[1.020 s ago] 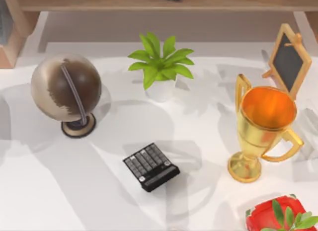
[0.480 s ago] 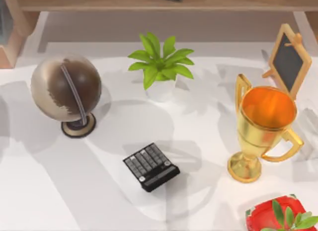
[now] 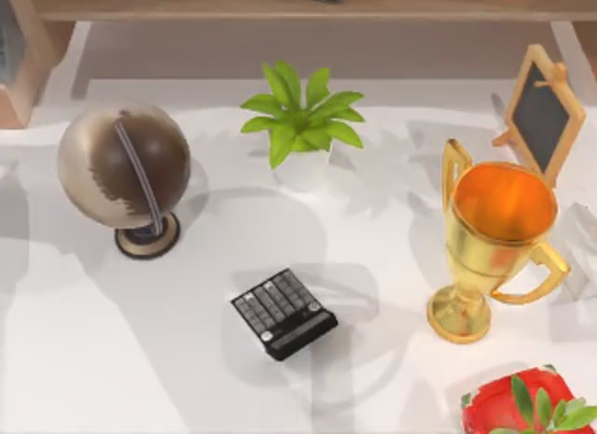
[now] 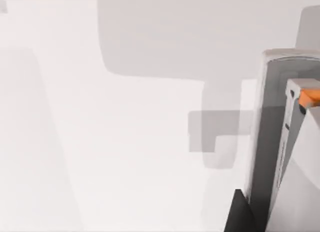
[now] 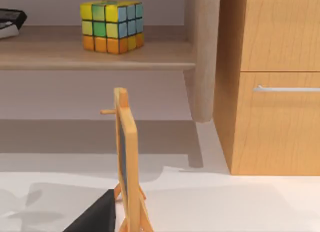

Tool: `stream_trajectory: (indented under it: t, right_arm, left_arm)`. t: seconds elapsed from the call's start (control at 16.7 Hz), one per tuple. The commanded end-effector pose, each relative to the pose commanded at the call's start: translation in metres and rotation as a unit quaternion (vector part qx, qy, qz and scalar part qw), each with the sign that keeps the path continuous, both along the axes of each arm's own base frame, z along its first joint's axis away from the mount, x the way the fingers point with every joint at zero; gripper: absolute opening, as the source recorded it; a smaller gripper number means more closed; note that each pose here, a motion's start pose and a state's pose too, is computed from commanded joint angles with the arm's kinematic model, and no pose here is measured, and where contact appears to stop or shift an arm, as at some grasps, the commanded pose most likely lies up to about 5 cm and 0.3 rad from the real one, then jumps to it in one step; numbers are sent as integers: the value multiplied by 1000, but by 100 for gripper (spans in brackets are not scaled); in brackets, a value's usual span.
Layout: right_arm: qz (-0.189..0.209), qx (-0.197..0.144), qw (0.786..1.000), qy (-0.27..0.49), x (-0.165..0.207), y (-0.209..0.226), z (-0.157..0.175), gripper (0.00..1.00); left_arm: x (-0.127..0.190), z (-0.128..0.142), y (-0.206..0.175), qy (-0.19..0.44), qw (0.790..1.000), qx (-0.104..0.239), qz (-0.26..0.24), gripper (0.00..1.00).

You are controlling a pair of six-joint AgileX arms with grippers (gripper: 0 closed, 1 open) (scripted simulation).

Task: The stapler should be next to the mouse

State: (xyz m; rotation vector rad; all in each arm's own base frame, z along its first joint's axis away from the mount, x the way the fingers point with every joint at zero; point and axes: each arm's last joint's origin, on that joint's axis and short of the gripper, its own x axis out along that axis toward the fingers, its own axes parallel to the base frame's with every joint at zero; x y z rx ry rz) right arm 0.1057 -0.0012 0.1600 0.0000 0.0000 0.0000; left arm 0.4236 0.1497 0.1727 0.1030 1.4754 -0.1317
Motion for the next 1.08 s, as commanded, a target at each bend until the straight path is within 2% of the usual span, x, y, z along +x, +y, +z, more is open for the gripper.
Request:
stream_trajectory:
  t: [0.3, 0.6, 1.08]
  right_arm:
    - [0, 0, 1000, 0, 0, 0, 0, 100]
    - [0, 0, 1000, 0, 0, 0, 0, 100]
    - [0, 0, 1000, 0, 0, 0, 0, 100]
  left_arm:
    - [2, 3, -1, -20, 1000, 7, -5, 0]
    - [-4, -2, 13, -7, 999, 16, 27, 0]
    - [-18, -39, 29, 61, 996, 5, 67, 0]
